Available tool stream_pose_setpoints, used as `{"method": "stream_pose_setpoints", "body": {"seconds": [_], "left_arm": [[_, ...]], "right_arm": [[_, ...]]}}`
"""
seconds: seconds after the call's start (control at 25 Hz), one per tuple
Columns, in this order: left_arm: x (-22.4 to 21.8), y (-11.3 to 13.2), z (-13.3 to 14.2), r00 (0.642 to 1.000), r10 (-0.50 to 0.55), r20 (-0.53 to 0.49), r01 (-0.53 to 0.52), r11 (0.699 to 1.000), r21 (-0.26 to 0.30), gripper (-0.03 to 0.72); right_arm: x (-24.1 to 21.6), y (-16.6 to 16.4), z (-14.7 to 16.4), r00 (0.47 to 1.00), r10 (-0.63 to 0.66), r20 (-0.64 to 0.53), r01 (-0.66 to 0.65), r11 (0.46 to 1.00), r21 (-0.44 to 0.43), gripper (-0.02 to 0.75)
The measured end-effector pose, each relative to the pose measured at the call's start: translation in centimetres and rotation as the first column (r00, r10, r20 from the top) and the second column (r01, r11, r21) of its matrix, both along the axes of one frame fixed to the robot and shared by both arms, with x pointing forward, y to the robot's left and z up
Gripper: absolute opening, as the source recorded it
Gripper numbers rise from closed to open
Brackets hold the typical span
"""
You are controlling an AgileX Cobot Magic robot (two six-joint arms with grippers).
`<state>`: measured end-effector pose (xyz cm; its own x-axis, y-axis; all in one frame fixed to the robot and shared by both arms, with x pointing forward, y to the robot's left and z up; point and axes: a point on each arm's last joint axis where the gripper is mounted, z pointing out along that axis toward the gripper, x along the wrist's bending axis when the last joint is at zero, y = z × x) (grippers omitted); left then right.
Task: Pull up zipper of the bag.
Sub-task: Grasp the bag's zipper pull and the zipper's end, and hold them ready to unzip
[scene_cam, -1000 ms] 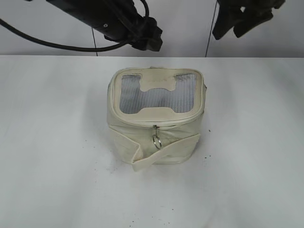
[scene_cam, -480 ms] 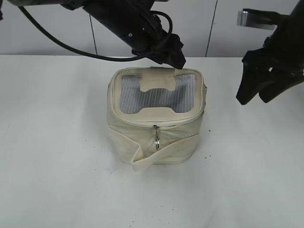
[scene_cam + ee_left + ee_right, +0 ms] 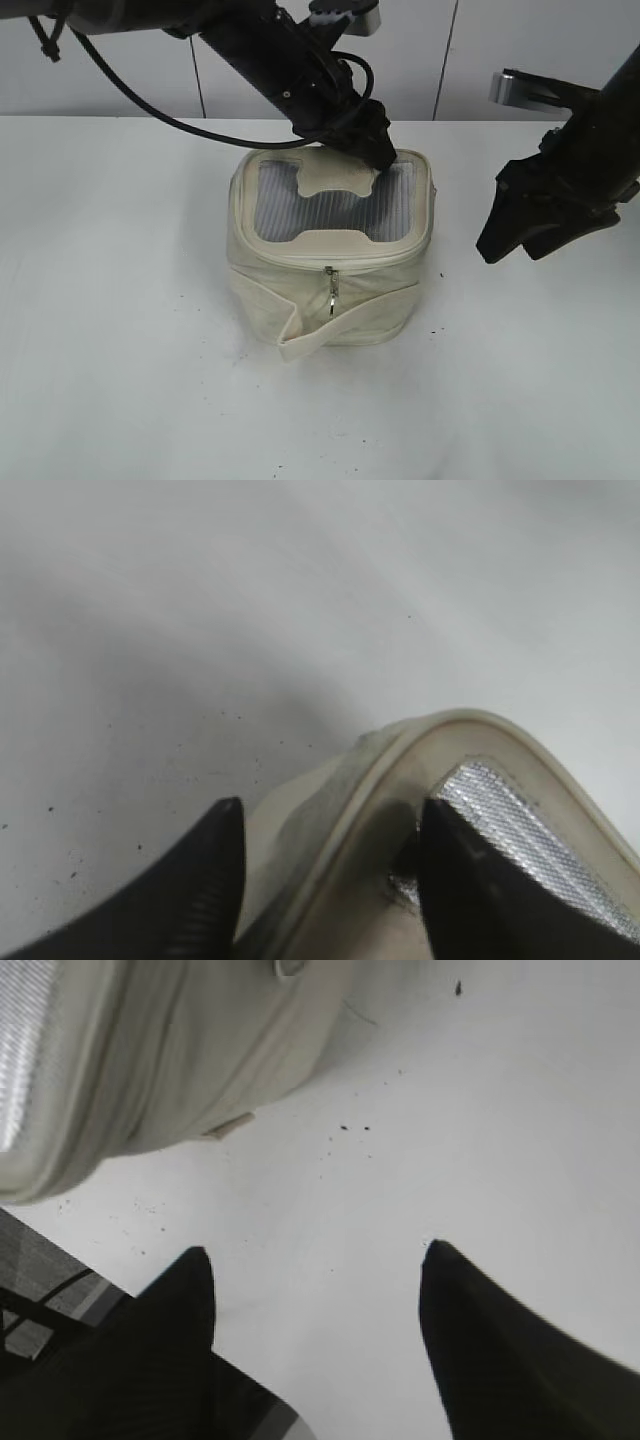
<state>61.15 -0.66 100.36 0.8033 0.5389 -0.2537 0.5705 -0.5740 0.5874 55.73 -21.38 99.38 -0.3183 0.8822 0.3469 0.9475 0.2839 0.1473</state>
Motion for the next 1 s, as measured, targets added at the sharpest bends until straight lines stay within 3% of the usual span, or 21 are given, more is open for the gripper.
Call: {"method": "stream_pose_setpoints", "body": {"seconds": [0.08,0.2,0.28,0.64,0.8,1.0], "left_arm": [[0.1,0.0,-0.2,1.0,-0.004,-0.007,0.004,1.0,0.004,0.352],[-0.1,0.0,-0.2,1.0,-0.02,-0.022,0.02,1.0,0.013,0.11],[-0.2,0.1,-0.3,0.999,-0.037,-0.028,0.038,0.999,0.024,0.047],[-0.3,0.1,-0.2,0.998,-0.052,-0.029,0.053,0.998,0.032,0.046],[-0.3,0.1,-0.2,0.998,-0.053,-0.029,0.054,0.998,0.032,0.046],[-0.3,0.1,-0.2,0.998,-0.055,-0.029,0.056,0.998,0.033,0.045]], "right_arm": [[0.1,0.2,0.0,1.0,0.01,0.025,-0.011,1.0,0.022,0.482],[0.6,0.2,0.0,0.997,0.011,0.081,-0.014,1.0,0.026,0.482],[0.9,0.2,-0.1,0.991,0.027,0.132,-0.03,0.999,0.021,0.482],[0.3,0.1,-3.1,0.94,0.143,0.308,-0.149,0.989,-0.005,0.482],[0.3,0.4,-4.0,0.894,0.167,0.415,-0.193,0.981,0.02,0.482],[1.3,1.0,-5.7,0.878,0.145,0.456,-0.199,0.977,0.074,0.481]]}}
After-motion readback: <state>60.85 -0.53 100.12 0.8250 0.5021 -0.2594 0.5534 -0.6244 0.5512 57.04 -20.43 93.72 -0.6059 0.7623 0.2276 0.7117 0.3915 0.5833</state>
